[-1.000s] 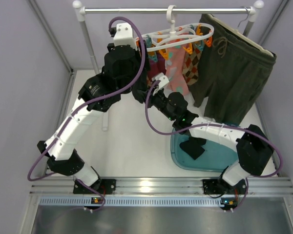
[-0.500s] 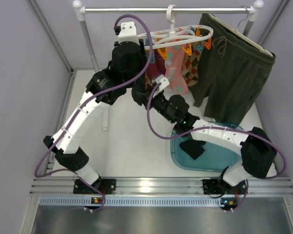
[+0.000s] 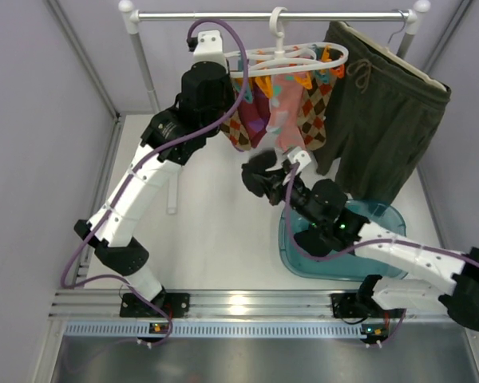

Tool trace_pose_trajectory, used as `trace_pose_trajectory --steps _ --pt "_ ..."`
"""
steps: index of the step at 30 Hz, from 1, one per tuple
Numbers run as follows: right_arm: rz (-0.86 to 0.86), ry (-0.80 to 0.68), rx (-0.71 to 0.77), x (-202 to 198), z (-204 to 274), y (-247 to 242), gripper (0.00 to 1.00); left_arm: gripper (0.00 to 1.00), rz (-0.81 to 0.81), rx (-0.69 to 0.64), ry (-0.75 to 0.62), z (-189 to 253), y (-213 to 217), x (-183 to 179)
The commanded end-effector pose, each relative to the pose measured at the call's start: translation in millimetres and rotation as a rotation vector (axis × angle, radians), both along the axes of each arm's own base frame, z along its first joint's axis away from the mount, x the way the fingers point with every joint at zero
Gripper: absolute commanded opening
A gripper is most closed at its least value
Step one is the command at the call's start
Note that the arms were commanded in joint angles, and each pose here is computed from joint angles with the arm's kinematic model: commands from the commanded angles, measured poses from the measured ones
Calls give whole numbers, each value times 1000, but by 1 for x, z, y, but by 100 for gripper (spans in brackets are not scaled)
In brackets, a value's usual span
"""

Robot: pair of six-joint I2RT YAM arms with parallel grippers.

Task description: Remove the socks clipped to the hanger

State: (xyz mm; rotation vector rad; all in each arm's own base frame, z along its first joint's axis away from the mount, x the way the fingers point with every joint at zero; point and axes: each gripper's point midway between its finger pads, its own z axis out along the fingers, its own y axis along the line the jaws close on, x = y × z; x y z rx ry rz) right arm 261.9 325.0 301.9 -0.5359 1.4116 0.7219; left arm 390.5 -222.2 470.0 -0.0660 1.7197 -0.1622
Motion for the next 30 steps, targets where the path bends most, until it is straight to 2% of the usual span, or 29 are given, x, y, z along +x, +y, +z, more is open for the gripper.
trace_pose_trajectory --steps 1,2,3,4,5,6,9,11,12,14,15,16,17,18,19,20,22,23,25,27,30 --pt "-67 49 -34 -22 18 -44 0 25 -44 -69 -41 22 3 -11" --pt "-115 199 -167 -29 -24 -64 0 32 -53 -67 -29 17 2 -12" --pt "-207 313 -244 -38 -46 -95 0 48 -71 -69 -14 11 0 -16" --pt "-233 299 -223 -36 -37 -101 0 53 -78 -84 -23 16 2 -20" --pt "-275 405 -299 -47 -64 -120 0 61 -78 -75 -3 6 1 -21" --pt "-310 449 -328 -52 -74 -134 0 67 -78 -81 4 3 3 -23" --pt "-426 586 -409 -68 -104 -170 0 98 -86 -86 19 -4 11 -35" --pt "-527 634 -415 -71 -114 -189 0 98 -84 -103 8 1 24 -50" --pt "-574 665 -441 -75 -124 -201 0 99 -75 -94 37 -15 27 -53" --pt "-616 685 -424 -74 -130 -208 0 99 -59 -132 10 -6 47 -72" --pt "-630 698 -424 -73 -137 -210 0 98 -53 -127 39 -23 49 -75" --pt "-659 718 -407 -70 -142 -214 1 99 -52 -149 19 -17 61 -88" --pt "-671 731 -411 -69 -146 -215 20 99 -49 -152 24 -22 64 -92" --pt "-687 743 -412 -68 -149 -217 46 99 -45 -159 26 -25 68 -96" --pt "-717 755 -394 -67 -148 -220 76 99 -41 -137 55 -43 69 -97" --pt "-729 765 -396 -68 -148 -222 99 99 -43 -147 47 -43 75 -104" --pt "-727 761 -376 -68 -141 -221 100 99 -58 -124 89 -70 73 -106" --pt "-719 749 -356 -68 -135 -222 99 99 -74 -151 54 -65 73 -109" --pt "-711 730 -336 -69 -122 -223 100 99 -127 -134 80 -95 60 -107" --pt "-704 696 -294 -67 -99 -224 99 99 -187 -138 47 -101 45 -101" --pt "-563 605 -239 -63 -68 -205 100 98 -229 -116 31 -116 28 -85"
